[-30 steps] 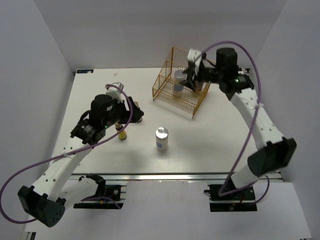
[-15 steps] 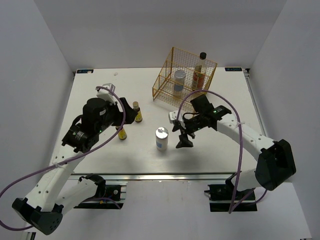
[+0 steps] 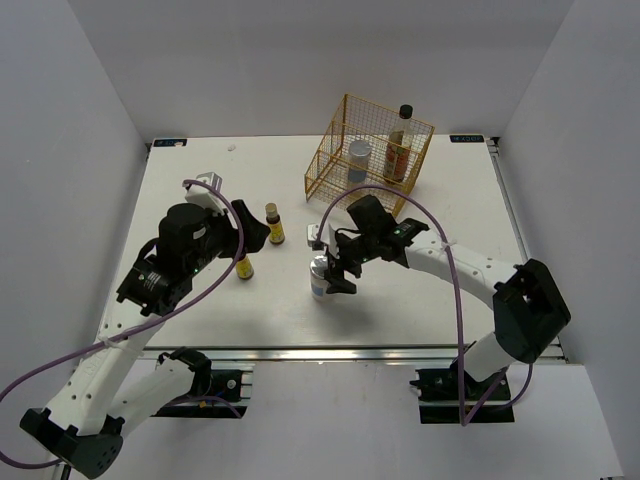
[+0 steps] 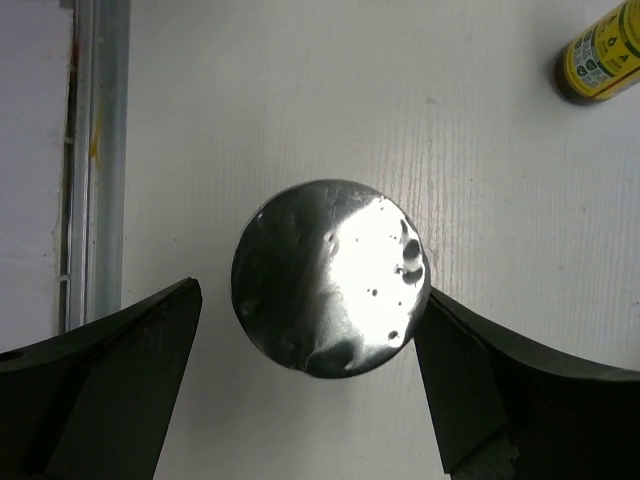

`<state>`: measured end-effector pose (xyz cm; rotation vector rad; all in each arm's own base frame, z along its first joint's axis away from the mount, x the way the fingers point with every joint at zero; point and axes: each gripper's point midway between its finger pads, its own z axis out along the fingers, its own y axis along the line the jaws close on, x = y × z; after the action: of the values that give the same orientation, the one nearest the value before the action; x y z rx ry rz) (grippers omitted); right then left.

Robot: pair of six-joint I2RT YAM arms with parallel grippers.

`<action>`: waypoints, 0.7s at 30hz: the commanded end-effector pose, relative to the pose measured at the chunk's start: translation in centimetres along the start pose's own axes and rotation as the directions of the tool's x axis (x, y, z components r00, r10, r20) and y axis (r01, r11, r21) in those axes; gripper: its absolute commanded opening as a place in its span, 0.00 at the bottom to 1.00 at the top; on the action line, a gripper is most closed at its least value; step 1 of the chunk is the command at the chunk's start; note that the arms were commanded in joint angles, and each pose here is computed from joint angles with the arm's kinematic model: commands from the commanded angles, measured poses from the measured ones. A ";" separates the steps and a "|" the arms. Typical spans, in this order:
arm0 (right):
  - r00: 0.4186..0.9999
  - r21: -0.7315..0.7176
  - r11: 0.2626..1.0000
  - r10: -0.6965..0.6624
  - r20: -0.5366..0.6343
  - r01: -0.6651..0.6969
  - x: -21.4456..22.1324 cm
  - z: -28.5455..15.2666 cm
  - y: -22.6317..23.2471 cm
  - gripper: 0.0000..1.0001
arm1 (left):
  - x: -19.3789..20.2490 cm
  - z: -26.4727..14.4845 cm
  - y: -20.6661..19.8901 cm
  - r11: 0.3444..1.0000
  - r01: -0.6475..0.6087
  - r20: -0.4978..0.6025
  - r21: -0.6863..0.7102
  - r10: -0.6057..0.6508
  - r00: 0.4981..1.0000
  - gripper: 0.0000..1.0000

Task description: Organize the condiment bottles

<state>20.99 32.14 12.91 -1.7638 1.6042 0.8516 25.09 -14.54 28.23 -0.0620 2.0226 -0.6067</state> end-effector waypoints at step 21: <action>0.996 0.105 0.993 0.048 0.078 -0.057 -3.7 0.2 -1.6 0.43 | -0.1 0.3 0.3 1.000 0.000 0.014 -0.012 0.000 1.000 0.87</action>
<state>21.96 34.15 14.20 -1.6274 1.6615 0.8337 25.24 -14.40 28.19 -0.0723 2.0201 -0.5977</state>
